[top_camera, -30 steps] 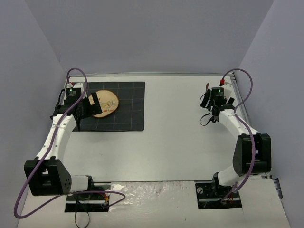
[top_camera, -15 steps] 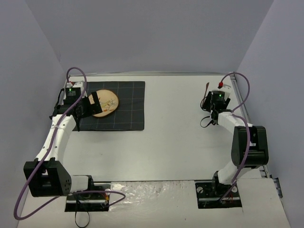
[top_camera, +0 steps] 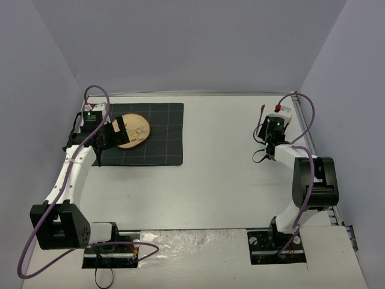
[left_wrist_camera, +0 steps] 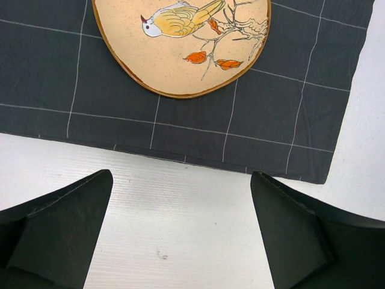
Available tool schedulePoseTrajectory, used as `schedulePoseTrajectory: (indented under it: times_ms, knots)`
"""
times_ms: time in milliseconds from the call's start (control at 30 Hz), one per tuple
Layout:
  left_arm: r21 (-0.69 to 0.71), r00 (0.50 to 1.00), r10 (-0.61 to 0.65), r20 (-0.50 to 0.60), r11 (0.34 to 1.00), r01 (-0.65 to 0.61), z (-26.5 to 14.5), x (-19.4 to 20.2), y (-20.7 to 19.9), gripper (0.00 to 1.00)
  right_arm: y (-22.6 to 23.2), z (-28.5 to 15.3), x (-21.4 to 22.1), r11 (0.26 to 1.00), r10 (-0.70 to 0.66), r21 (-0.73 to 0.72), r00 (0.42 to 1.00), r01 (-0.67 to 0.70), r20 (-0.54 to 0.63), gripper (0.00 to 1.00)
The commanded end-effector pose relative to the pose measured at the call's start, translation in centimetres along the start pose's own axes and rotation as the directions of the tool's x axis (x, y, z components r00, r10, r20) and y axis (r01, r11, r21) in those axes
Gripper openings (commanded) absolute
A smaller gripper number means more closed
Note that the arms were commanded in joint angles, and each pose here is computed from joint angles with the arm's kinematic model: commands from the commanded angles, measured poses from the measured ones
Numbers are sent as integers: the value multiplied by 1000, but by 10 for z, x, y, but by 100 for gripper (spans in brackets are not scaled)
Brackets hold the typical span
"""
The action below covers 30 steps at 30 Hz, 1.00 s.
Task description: Set the dinner table for one person
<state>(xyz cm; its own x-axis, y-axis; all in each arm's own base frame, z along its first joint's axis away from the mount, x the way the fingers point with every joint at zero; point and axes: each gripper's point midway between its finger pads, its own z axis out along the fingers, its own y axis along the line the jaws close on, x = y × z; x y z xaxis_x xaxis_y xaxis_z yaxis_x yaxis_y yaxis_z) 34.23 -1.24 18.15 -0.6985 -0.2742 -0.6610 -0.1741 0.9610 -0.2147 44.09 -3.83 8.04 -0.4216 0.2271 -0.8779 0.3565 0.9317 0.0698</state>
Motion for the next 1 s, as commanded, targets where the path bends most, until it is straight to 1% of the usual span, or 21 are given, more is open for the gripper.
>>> schedulePoseTrajectory:
  times_ms: [0, 100, 167, 200, 333, 367, 500, 633, 767, 900, 967]
  knots:
    - [30, 999, 9, 53, 999, -11, -7, -14, -8, 97, 1, 4, -22, 1000, -8, 2, 996, 8, 88, 37]
    - [34, 999, 8, 51, 999, -10, -6, -14, -9, 97, 0, 4, -21, 1000, -15, 2, 996, 14, 85, 32]
    - [35, 999, 8, 49, 999, -10, -6, -13, -9, 97, 0, 4, -19, 1000, -22, 4, 996, 22, 84, 27]
    - [36, 999, 8, 51, 999, -10, -6, -14, -9, 97, -1, 4, -19, 1000, -28, 6, 996, 28, 84, 20]
    - [36, 999, 8, 50, 999, -10, -6, -13, -9, 97, -3, 1, -21, 999, -47, 11, 994, 46, 94, 3]
    - [37, 999, 8, 50, 999, -10, -6, -13, -9, 97, -4, 0, -22, 998, -55, 11, 994, 54, 96, 0]
    - [42, 999, 6, 49, 999, -8, -6, -13, -10, 97, -4, -8, -30, 997, -76, 3, 990, 76, 120, 0]
    - [50, 999, 2, 46, 999, -4, -5, -12, -11, 97, 14, -26, -43, 992, -101, -52, 980, 111, 170, 0]
    - [53, 999, 1, 48, 999, -3, -4, -12, -12, 97, 51, -52, -56, 976, -131, -140, 962, 168, 240, 0]
    - [57, 999, -2, 47, 998, 0, -3, -12, -13, 97, 98, -81, -57, 937, -136, -271, 947, 219, 292, 0]
    - [59, 999, -2, 45, 998, 0, -3, -11, -13, 97, 113, -90, -55, 920, -132, -317, 943, 231, 304, 0]
